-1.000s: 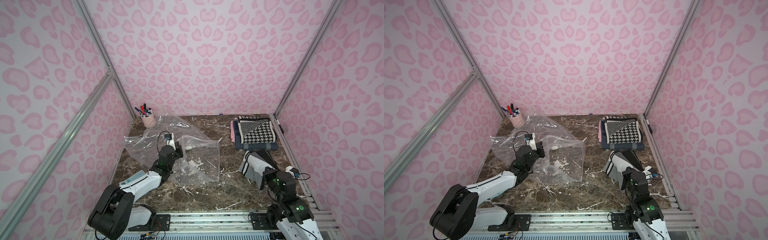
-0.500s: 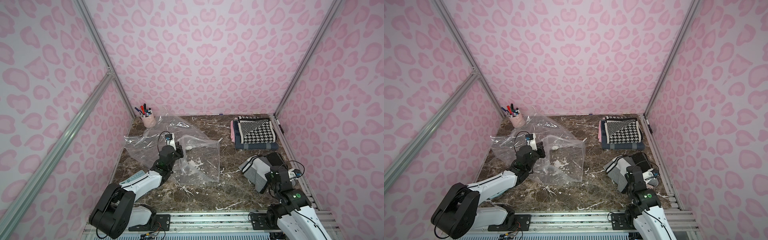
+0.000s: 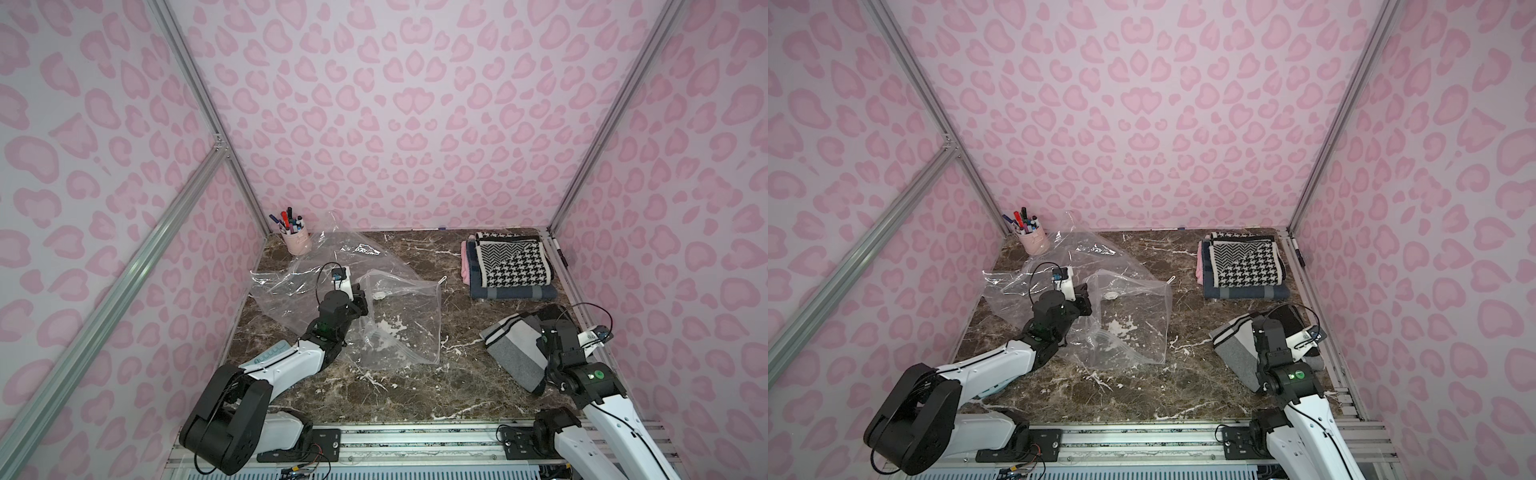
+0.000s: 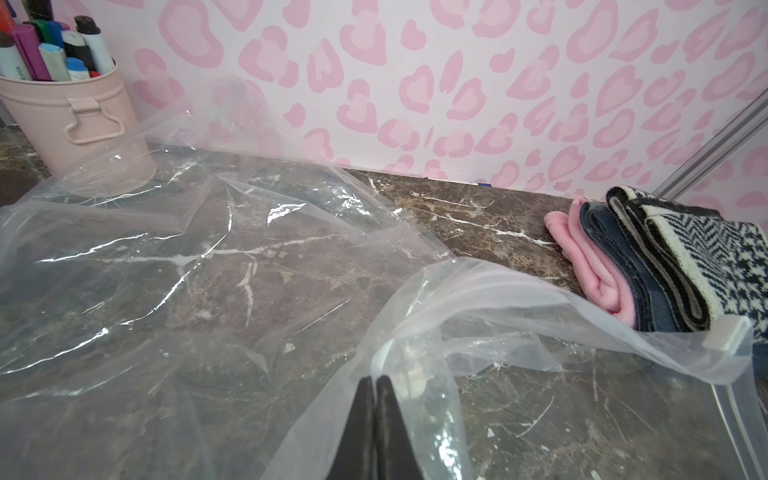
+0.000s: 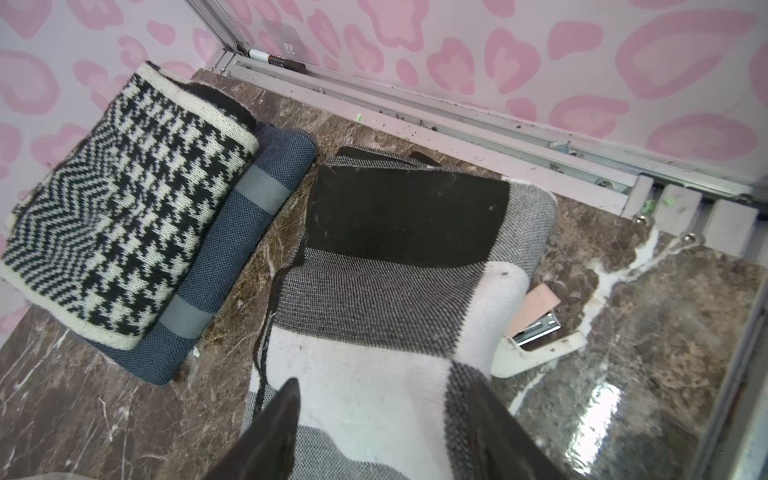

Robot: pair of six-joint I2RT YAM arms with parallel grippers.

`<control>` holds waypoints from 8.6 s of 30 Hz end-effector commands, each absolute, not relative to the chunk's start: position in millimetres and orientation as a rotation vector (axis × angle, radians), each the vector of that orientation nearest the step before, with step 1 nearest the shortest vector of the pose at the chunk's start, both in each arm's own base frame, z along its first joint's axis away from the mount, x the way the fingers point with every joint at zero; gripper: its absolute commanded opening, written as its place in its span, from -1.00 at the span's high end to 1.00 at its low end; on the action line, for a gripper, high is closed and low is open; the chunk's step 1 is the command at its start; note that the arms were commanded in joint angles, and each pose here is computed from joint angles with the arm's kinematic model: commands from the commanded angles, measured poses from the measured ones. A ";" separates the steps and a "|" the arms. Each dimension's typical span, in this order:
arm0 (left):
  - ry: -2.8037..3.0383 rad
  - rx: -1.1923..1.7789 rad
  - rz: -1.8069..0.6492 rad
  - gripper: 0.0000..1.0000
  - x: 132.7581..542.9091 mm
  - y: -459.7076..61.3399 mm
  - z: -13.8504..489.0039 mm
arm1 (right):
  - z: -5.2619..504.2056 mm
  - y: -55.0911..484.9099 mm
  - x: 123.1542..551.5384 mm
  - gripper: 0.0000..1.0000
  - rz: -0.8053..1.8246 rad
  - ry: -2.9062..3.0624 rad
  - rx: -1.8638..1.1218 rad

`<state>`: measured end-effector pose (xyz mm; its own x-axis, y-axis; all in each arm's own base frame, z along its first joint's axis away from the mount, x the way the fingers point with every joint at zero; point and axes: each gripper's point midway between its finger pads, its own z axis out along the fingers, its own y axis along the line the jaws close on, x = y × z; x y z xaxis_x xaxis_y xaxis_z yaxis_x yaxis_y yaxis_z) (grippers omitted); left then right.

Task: Take the blanket out of the vacuum bag
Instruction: Place the blanket at the center of the board, then adjust the blanket at the center of the board, then pick up the blanket at the center of the board, then place the blanket at the corner of the board.

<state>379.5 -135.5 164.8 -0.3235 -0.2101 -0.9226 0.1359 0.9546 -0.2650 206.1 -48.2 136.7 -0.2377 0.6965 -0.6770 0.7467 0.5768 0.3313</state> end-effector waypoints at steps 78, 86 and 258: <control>1.896 -0.067 -0.355 0.93 379.3 -129.1 161.0 | 1.0 98.5 262.9 0.59 -0.237 3.088 -0.225; 1.894 -0.065 -0.354 0.93 379.4 -129.1 163.8 | 24.0 136.2 298.1 1.00 -0.024 3.000 -0.285; 1.914 -0.120 -0.303 0.92 402.5 -114.2 182.9 | 305.9 -58.3 524.3 1.00 0.744 2.039 0.286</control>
